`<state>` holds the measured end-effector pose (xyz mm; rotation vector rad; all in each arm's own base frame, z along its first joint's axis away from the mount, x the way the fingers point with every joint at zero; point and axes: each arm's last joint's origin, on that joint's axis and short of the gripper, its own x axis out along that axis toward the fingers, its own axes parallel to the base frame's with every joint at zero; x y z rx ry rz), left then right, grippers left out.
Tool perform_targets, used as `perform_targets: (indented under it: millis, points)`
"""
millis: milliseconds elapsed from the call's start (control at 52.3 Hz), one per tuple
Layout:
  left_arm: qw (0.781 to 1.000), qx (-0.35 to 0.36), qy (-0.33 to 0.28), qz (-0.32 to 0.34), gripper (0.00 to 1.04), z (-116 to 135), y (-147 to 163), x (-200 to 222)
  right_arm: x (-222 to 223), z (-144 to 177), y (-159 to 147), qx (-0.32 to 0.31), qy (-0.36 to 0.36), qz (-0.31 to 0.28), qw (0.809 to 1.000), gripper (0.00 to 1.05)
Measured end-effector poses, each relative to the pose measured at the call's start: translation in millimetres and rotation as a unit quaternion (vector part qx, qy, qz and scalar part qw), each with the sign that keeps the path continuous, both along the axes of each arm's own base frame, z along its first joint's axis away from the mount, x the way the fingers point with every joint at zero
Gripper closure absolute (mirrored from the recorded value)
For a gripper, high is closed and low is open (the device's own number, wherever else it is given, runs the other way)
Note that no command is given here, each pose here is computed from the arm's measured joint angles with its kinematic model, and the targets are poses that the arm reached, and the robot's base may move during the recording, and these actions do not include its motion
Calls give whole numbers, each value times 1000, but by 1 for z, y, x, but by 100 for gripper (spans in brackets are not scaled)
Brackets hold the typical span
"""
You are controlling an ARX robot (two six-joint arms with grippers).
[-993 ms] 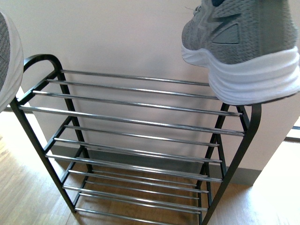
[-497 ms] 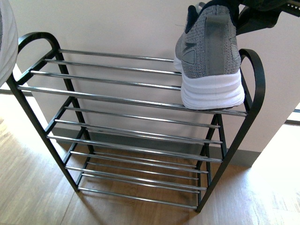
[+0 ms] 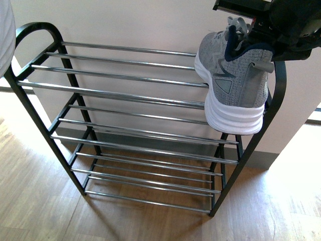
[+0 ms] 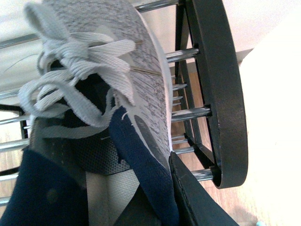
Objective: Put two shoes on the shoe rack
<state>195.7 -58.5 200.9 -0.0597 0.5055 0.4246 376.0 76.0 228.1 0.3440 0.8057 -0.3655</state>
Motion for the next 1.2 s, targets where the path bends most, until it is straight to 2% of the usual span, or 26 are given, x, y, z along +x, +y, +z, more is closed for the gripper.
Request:
perform_targets:
  millis: [115, 210, 267, 344, 535, 783, 936, 1070, 1204]
  points:
    - [1000, 0, 0, 0, 103, 0, 0, 0, -4, 14, 1, 13, -30, 35, 999, 78]
    - [1000, 0, 0, 0, 103, 0, 0, 0, -7, 24, 1, 7, -42, 50, 998, 66]
    - [1000, 0, 0, 0, 103, 0, 0, 0, -8, 33, 2, -1, -52, 70, 996, 54]
    - [1000, 0, 0, 0, 103, 0, 0, 0, -7, 41, 2, -26, -59, 90, 994, 37]
    - [1000, 0, 0, 0, 103, 0, 0, 0, -8, 54, -5, -90, -57, 159, 981, 9]
    - [1000, 0, 0, 0, 103, 0, 0, 0, -34, 82, -33, -133, -89, 226, 961, 9]
    - [1000, 0, 0, 0, 103, 0, 0, 0, -82, 101, -63, -165, -142, 258, 941, 9]
    - [1000, 0, 0, 0, 103, 0, 0, 0, -103, 109, -84, -218, -190, 260, 921, 9]
    - [1000, 0, 0, 0, 103, 0, 0, 0, -110, 104, -114, -266, -212, 251, 906, 9]
